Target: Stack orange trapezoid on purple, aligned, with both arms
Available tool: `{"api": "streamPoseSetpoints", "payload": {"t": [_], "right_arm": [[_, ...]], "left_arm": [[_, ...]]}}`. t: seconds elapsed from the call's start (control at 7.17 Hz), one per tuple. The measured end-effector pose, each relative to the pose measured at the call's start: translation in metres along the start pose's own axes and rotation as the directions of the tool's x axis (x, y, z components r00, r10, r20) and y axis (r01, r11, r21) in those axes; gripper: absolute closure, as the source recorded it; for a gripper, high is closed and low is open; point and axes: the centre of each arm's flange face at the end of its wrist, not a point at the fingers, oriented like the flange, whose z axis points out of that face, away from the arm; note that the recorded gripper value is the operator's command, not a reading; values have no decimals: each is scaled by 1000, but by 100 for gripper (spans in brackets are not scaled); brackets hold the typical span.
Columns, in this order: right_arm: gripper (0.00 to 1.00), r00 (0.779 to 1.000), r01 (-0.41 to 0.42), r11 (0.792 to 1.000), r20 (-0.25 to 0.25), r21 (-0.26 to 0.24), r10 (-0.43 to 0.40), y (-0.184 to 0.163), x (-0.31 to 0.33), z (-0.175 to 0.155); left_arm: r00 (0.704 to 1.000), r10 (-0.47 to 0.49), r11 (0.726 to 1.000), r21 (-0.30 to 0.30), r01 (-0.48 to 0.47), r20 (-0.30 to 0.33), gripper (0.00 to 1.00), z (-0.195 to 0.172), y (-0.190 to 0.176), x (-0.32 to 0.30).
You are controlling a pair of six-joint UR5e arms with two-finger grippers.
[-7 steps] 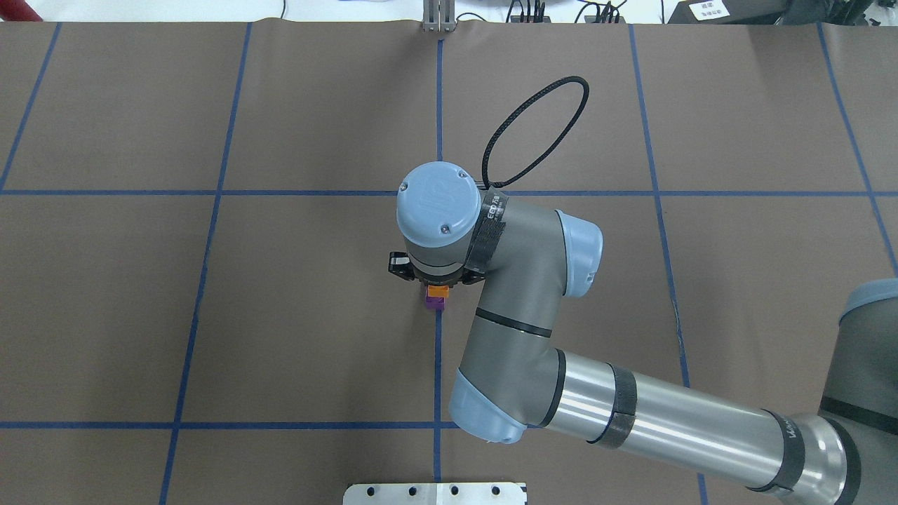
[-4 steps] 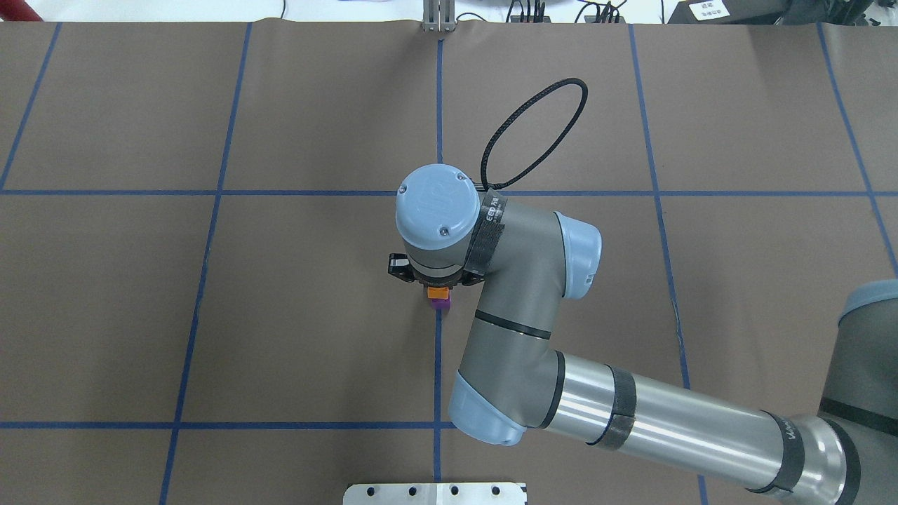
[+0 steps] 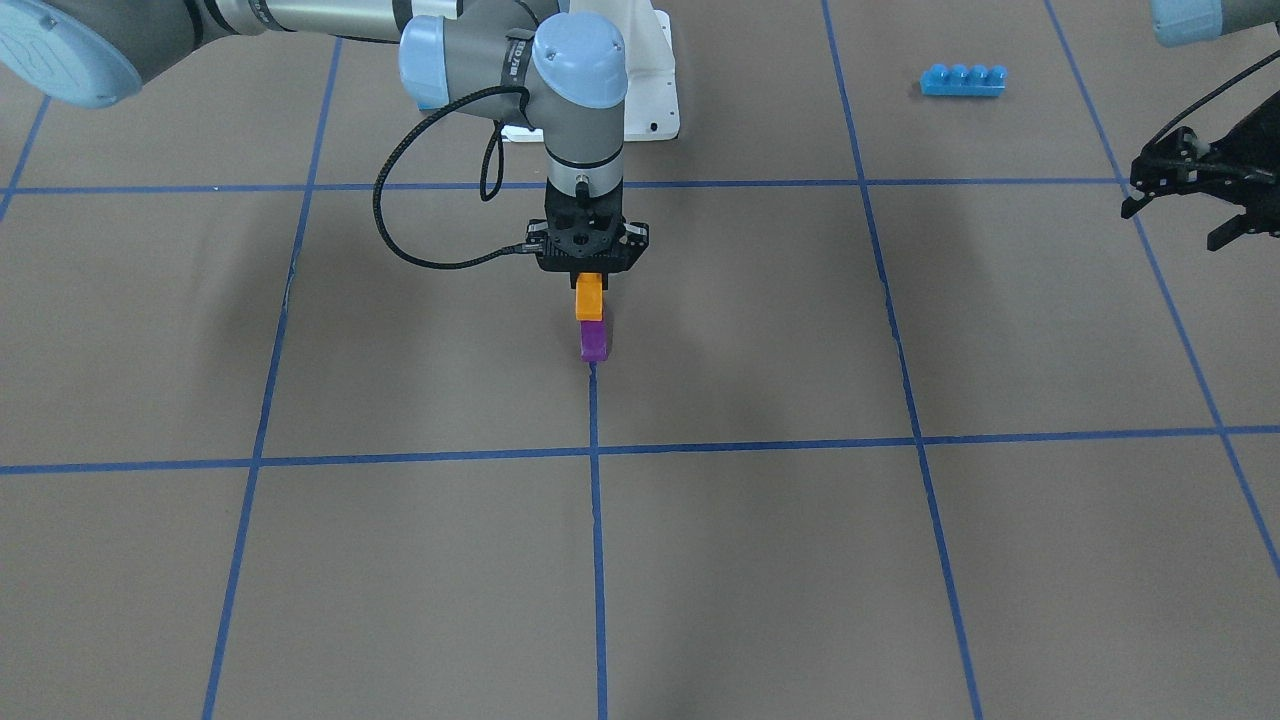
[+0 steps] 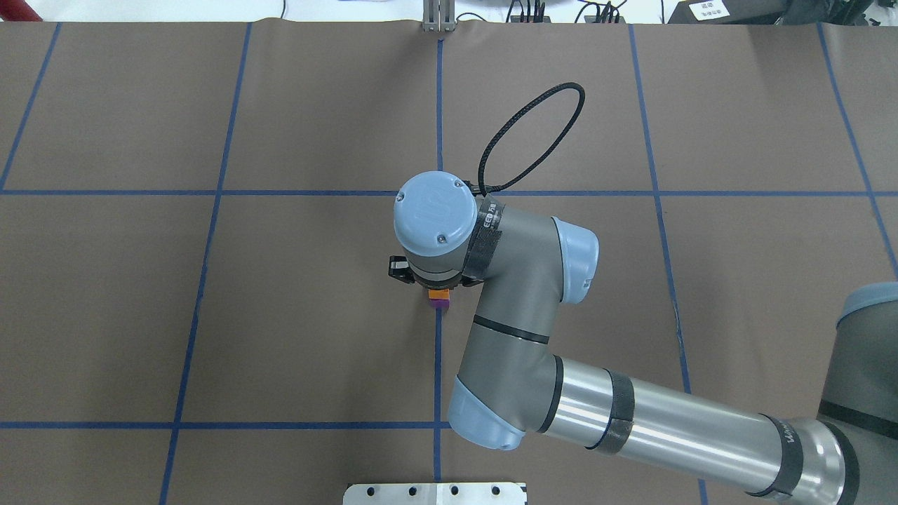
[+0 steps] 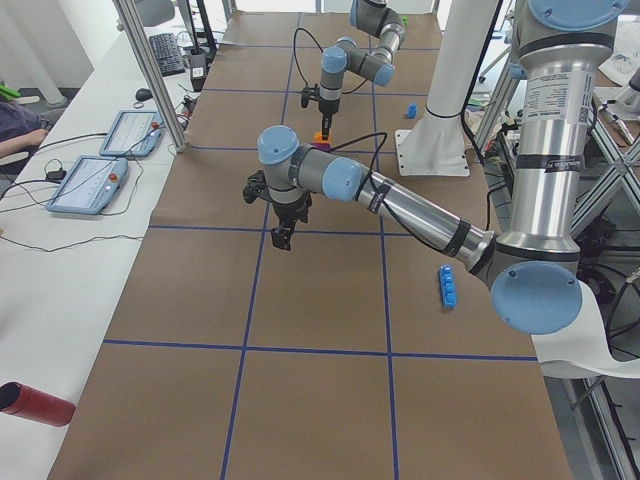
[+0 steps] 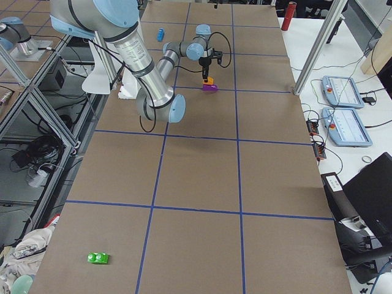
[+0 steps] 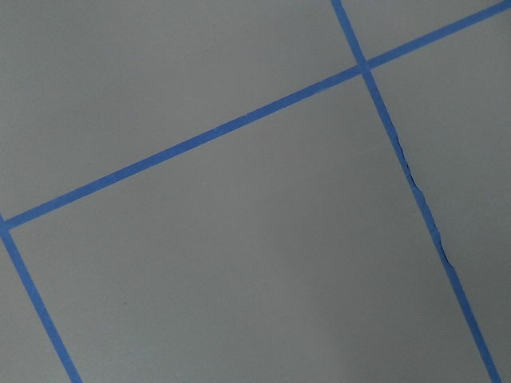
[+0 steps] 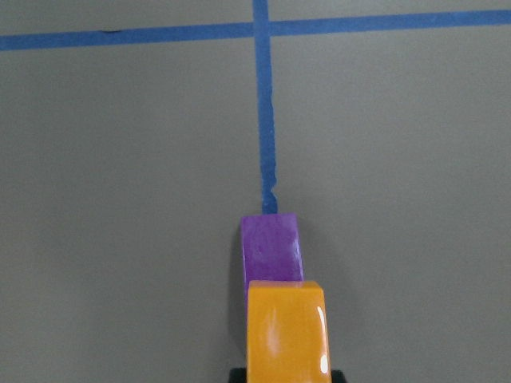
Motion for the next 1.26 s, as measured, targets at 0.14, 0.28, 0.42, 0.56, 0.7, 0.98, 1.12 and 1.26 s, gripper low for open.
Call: {"api": "streamPoseSetpoints", "payload": {"t": [0.14, 0.28, 0.42, 0.56, 0.7, 0.98, 1.12, 1.26], "right_arm": [[100, 1000, 4, 1000, -8, 1, -4, 2, -1, 5], [100, 1000, 8, 1000, -13, 0, -8, 5, -2, 9], [100, 1000, 12, 1000, -14, 0, -12, 8, -3, 11], [91, 1000, 19, 1000, -18, -5, -19, 10, -3, 14], [2, 999, 28, 1000, -21, -7, -28, 11, -3, 16], [1, 999, 32, 999, -31, -10, -32, 12, -2, 22], [1, 999, 30, 1000, -30, -8, -30, 10, -3, 21], [1, 999, 30, 1000, -30, -7, -30, 8, -3, 20]], "left_arm": [[1000, 0, 1000, 0, 0, 0, 0, 0, 0, 0], [1000, 0, 1000, 0, 0, 0, 0, 0, 0, 0], [1000, 0, 1000, 0, 0, 0, 0, 0, 0, 0], [1000, 0, 1000, 0, 0, 0, 0, 0, 0, 0], [1000, 0, 1000, 0, 0, 0, 0, 0, 0, 0], [1000, 0, 1000, 0, 0, 0, 0, 0, 0, 0], [1000, 1, 1000, 1, -1, 0, 0, 0, 0, 0], [1000, 2, 1000, 2, -2, 0, 0, -1, 0, 1]]}}
